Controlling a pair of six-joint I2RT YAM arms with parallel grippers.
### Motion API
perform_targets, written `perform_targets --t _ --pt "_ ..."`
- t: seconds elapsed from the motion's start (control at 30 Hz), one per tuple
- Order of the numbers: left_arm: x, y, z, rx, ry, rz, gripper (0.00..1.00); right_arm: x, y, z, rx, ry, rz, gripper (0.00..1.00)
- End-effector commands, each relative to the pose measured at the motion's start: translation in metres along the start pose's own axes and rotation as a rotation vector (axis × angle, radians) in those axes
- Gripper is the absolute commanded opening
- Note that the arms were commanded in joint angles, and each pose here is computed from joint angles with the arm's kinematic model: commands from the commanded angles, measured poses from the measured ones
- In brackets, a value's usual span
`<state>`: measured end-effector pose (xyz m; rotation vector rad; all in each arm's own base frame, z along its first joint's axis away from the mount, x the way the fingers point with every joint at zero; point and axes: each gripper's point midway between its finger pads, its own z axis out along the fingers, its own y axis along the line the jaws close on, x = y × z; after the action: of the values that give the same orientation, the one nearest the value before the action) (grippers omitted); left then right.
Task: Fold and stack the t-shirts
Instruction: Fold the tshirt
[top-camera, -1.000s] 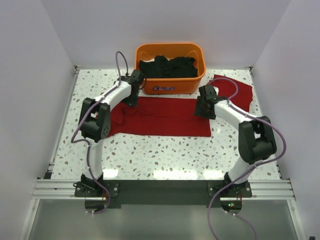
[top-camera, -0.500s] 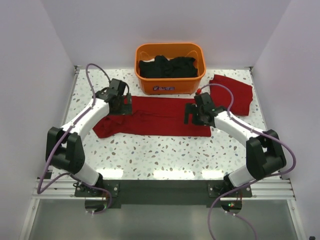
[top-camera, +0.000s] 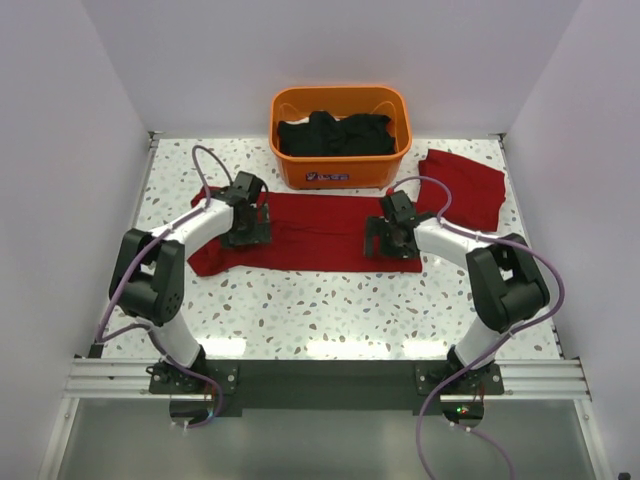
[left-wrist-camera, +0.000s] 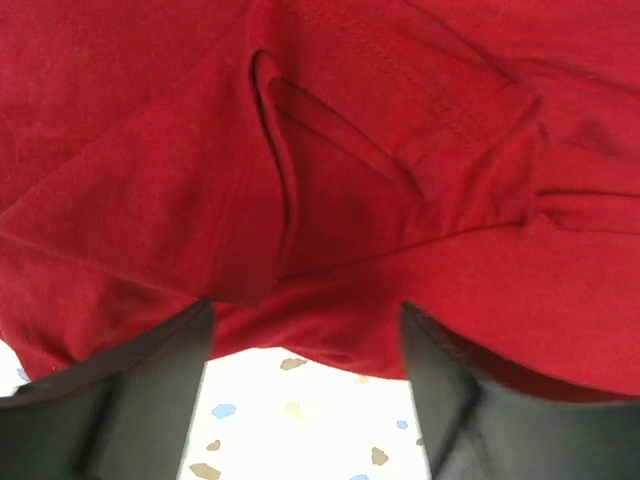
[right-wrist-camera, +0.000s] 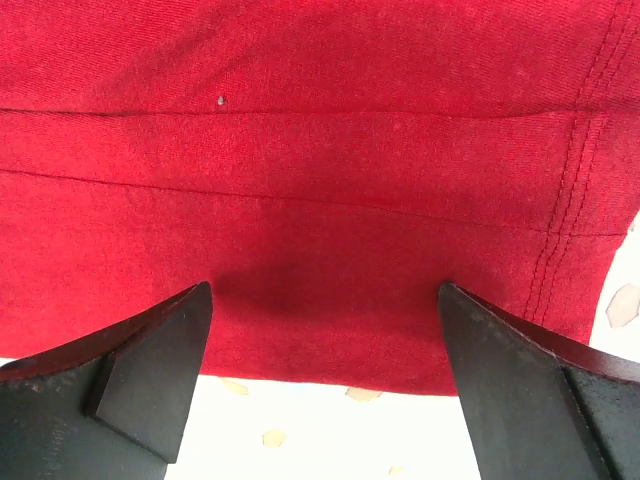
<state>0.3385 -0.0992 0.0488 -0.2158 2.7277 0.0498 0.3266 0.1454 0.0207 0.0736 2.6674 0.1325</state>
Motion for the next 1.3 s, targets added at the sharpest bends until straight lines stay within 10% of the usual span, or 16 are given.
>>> perform_targets --t 0.0,0.23,0.43,1.0,1.07,1.13,1.27 --pt "-0.009 0.002 0.005 -0.035 -0.028 -0.027 0.74 0.002 -0.010 0.009 0.054 0.007 0.013 0.99" --pt "-0.012 0.028 0.008 -0.165 -0.036 -0.013 0.45 0.009 -0.020 0.010 0.100 0.025 0.018 0.99" --pt "-0.022 0.041 0.010 -0.212 -0.054 -0.007 0.01 0.013 -0.025 0.009 0.118 0.029 0.018 0.99" --pt "-0.141 0.073 0.036 -0.277 -0.197 -0.127 0.00 0.016 -0.033 0.009 0.141 0.041 0.017 0.99" --pt "-0.145 0.094 0.039 -0.301 -0.166 -0.195 0.20 0.015 -0.030 0.007 0.125 0.039 0.017 0.99" --pt "-0.159 0.099 0.029 -0.277 -0.187 -0.234 0.68 0.013 -0.028 0.006 0.113 0.034 0.013 0.99" --pt "-0.175 0.088 -0.016 -0.180 -0.284 -0.262 1.00 0.006 -0.024 -0.001 0.090 0.013 0.004 0.99"
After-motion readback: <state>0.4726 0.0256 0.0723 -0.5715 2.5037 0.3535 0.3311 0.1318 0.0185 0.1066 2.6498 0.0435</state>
